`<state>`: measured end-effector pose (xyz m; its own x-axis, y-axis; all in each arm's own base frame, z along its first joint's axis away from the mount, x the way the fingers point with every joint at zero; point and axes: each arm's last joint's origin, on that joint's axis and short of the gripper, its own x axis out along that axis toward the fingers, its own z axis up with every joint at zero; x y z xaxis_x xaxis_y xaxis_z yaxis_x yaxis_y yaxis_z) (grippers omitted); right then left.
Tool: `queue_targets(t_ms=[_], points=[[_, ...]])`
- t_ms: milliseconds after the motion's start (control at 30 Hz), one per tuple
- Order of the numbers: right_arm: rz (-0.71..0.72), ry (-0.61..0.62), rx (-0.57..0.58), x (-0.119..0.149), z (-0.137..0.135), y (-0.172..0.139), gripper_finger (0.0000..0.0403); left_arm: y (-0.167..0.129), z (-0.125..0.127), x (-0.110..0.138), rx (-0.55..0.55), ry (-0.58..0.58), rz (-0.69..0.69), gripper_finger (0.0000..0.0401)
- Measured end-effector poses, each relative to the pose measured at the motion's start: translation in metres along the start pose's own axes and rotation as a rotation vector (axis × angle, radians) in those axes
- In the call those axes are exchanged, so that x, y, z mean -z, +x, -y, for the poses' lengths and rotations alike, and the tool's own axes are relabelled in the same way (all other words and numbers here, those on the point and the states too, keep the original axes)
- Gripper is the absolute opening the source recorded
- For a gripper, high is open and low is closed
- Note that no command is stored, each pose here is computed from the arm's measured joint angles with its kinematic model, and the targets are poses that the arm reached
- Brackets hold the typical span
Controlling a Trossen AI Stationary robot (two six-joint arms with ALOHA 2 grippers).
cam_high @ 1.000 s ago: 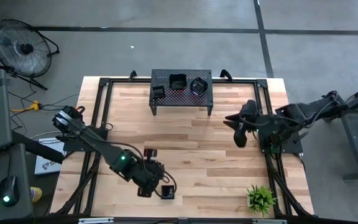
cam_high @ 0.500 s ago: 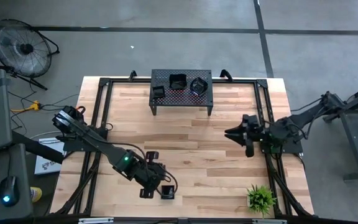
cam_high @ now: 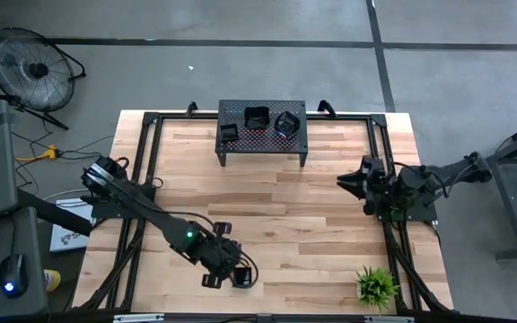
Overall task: Pick & Place Mini shaped plates
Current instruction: Stack the square plate on top of the square plate on the shelf
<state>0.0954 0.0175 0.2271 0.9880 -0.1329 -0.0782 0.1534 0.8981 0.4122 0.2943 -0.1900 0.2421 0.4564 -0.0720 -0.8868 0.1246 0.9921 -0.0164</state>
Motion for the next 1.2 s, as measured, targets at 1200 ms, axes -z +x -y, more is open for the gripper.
queue_targets(t_ms=[1200], points=[[-0.104,0.042,0.050,0.005,0.018,-0.001,0.0061,0.055,0.052,0.005,0.146,0.039,0.053,0.0133]])
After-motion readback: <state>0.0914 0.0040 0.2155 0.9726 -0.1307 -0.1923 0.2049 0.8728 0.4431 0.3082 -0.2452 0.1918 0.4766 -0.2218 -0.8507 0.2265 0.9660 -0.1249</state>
